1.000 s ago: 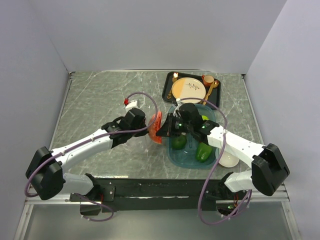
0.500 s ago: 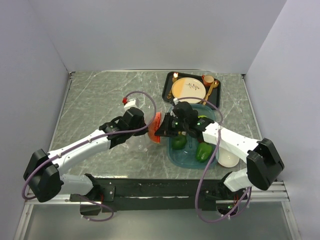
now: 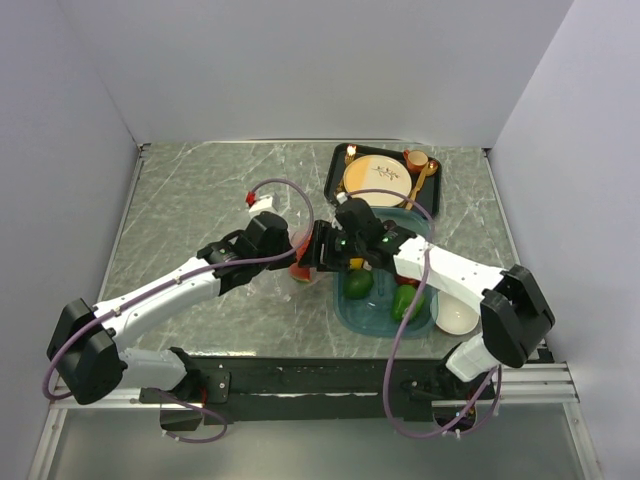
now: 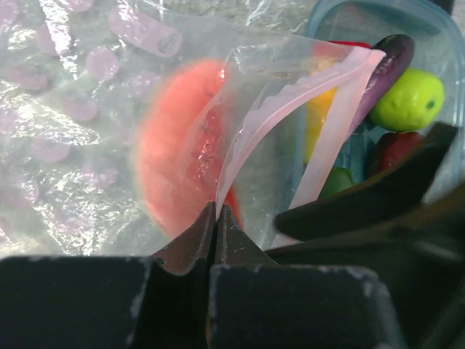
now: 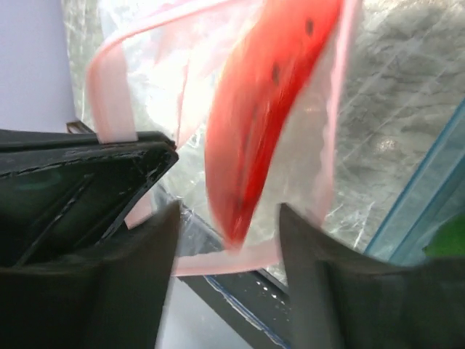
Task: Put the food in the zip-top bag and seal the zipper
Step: Place the fake fruit in the zipper food storage bag, then adjust the zipper food storage bag at the center of the board.
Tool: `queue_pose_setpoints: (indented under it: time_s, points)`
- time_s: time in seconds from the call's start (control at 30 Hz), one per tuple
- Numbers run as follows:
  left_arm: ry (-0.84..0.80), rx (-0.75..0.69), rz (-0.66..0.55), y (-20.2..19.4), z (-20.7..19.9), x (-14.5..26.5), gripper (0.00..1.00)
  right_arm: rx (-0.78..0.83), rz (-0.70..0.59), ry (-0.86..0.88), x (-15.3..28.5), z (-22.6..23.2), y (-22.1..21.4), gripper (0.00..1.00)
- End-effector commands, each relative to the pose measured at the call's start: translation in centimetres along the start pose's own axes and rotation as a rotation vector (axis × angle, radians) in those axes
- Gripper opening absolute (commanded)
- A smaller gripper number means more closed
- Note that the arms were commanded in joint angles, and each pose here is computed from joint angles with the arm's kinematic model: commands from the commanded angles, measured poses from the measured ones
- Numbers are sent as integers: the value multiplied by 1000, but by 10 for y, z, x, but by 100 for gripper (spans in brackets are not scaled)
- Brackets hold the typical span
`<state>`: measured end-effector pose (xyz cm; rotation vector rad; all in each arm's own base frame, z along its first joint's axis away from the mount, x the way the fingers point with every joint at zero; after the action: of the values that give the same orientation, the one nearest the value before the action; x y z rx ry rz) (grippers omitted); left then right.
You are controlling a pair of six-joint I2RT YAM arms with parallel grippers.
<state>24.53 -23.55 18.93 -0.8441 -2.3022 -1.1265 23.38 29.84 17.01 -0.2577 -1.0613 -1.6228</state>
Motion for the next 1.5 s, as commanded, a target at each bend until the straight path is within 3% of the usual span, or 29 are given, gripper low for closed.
queue_pose_setpoints:
  time_s: [0.0, 0.23, 0.43, 0.73, 0.83, 0.87, 0.97, 1.17, 1.47]
  points:
    - [-7, 7, -47, 14, -8, 8, 1, 59, -177, 20, 40, 21, 27, 71]
    - [-15, 29, -73, 20, -8, 17, 1, 38, -272, -83, 82, 9, 24, 75]
    - [-25, 31, -90, 27, -14, 22, 1, -14, -186, -81, 56, -5, 3, 72]
    - [-38, 43, -106, 30, -13, 30, 1, -15, -134, -48, 26, -3, 7, 66]
    - [-29, 50, -116, 30, -9, 32, 2, 1, -133, -19, 19, 3, 12, 52]
    - [-30, 51, -117, 30, -9, 32, 2, 2, -125, -22, 17, 3, 13, 32]
    - [-58, 51, -117, 30, -10, 36, 2, 14, -109, 4, 13, 8, 15, 3]
    - [-25, 79, -190, 47, -5, 57, 1, 81, -159, 15, 25, 22, 36, 0]
    - [-35, 210, -457, 102, 8, 135, 1, 234, -135, 139, 26, 89, 83, 0]
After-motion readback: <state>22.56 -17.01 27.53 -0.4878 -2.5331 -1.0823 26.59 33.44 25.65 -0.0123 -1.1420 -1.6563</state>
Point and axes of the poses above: each gripper's point midway between its finger pads, its own x axis back along the fingers, its own z axis along the line the jaws close on, y = z × x, the point moved 4 cm from there along x, back along the fingers, and after that the axes turned 12 degrees about x, right-handed, at the moved point
